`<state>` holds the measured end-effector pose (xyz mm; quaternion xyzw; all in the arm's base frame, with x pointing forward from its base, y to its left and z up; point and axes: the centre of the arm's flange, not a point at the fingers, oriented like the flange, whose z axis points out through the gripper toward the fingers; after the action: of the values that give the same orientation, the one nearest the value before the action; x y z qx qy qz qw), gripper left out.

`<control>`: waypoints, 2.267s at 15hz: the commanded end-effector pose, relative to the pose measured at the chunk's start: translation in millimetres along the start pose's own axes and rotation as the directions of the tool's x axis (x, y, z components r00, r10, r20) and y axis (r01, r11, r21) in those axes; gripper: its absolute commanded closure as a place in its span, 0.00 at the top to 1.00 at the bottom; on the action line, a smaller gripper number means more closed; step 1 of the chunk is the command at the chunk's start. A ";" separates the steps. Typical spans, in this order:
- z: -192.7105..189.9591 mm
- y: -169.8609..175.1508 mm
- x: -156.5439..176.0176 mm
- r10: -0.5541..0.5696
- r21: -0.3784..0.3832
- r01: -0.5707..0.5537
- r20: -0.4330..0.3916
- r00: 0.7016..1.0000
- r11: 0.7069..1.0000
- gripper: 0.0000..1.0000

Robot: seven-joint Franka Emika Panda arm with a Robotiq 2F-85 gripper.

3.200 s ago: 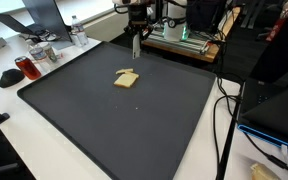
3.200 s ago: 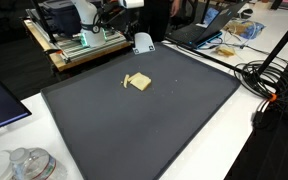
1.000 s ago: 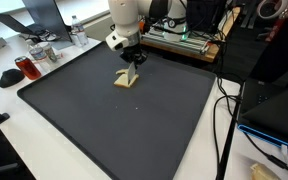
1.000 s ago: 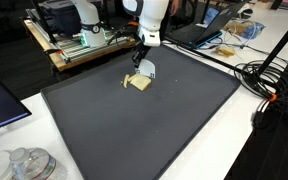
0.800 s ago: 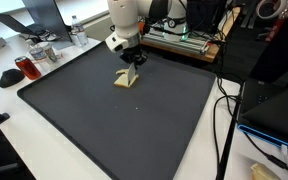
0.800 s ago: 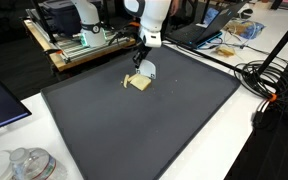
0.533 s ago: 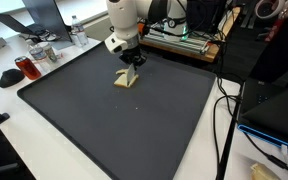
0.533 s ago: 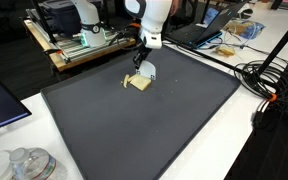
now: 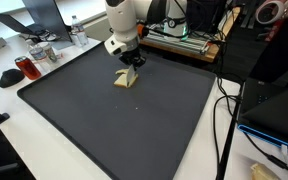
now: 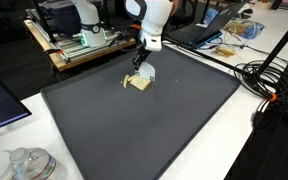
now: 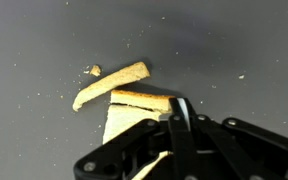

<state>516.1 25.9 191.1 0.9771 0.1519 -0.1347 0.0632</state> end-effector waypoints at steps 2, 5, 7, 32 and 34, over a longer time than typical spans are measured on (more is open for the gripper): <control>7.6 -3.8 11.1 -0.011 -0.026 0.012 0.040 0.999 1.000 0.01; 9.4 -3.2 15.2 -0.016 -0.029 0.018 0.053 0.998 0.999 0.01; 10.9 -1.3 17.8 -0.017 -0.027 0.019 0.062 0.998 0.999 0.01; -2.0 -2.8 68.0 -0.180 -0.051 0.183 0.058 0.982 0.982 0.01; 6.8 2.9 59.6 -0.203 -0.051 0.210 0.112 0.973 0.976 0.01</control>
<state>567.3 46.3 184.3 0.9577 0.2303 -0.1556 0.0747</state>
